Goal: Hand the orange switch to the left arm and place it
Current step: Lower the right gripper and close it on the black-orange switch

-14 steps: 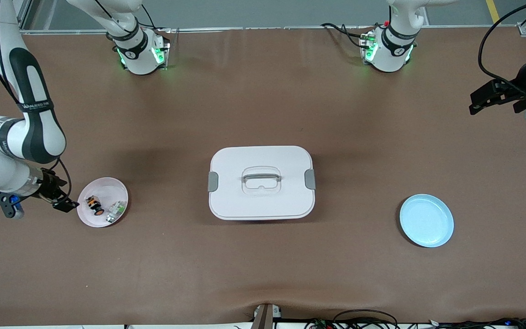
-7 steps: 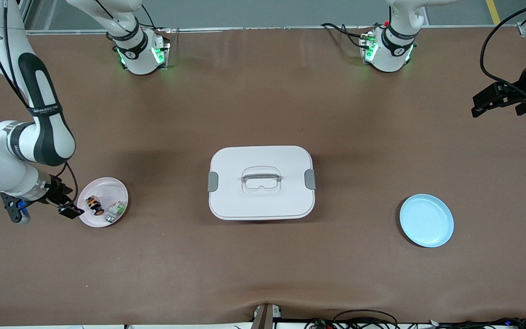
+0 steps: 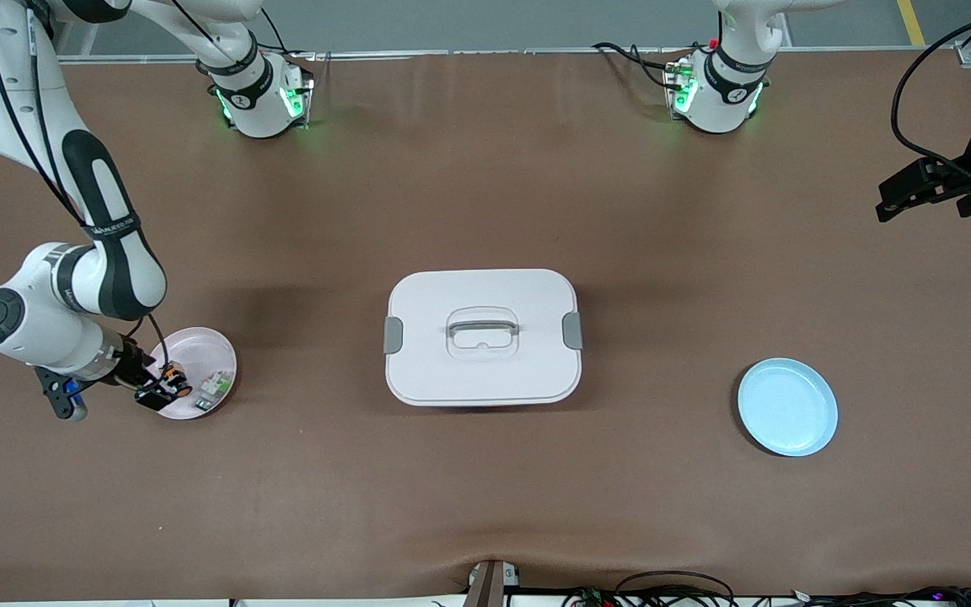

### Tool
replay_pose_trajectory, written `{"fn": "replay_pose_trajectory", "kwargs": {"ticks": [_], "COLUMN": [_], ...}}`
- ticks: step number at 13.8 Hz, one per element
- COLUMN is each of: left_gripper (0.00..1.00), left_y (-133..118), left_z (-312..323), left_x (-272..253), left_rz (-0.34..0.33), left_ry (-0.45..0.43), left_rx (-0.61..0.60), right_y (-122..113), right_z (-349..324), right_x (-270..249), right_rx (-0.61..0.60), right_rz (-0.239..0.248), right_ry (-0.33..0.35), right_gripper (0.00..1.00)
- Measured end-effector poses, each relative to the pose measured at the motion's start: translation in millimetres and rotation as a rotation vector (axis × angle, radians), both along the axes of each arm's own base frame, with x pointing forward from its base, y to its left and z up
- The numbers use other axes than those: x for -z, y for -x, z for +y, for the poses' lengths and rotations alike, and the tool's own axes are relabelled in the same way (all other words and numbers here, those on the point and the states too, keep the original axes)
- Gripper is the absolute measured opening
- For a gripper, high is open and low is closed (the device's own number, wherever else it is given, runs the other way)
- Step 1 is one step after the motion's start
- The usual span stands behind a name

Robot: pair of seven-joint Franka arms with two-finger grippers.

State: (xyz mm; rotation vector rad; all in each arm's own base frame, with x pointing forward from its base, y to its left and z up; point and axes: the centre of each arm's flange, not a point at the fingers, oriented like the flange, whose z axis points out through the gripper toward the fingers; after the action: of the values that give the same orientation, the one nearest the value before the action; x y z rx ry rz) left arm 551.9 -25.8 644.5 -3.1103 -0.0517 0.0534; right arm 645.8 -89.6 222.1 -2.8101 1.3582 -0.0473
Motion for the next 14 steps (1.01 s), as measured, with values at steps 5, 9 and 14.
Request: {"fn": "replay_pose_trajectory", "kwargs": {"ticks": [5, 9, 14], "left_gripper": [1.0, 1.0, 1.0], "left_y": [-3, -2, -1], "left_z": [-1, -9, -4], "left_x": [3, 5, 4], "left_rz": [0.001, 0.004, 0.004], "left_ry": [0.001, 0.001, 0.0], "left_rx": [0.006, 0.019, 0.012], "right_y": [3, 4, 4], "right_z": [0, 0, -1], "right_x": [19, 28, 38], "right_rx": [-0.001, -0.002, -0.013], "right_rz": [0.028, 0.031, 0.025], "right_ry": [-0.002, -0.001, 0.002], "right_gripper": [1.0, 1.0, 1.0]}}
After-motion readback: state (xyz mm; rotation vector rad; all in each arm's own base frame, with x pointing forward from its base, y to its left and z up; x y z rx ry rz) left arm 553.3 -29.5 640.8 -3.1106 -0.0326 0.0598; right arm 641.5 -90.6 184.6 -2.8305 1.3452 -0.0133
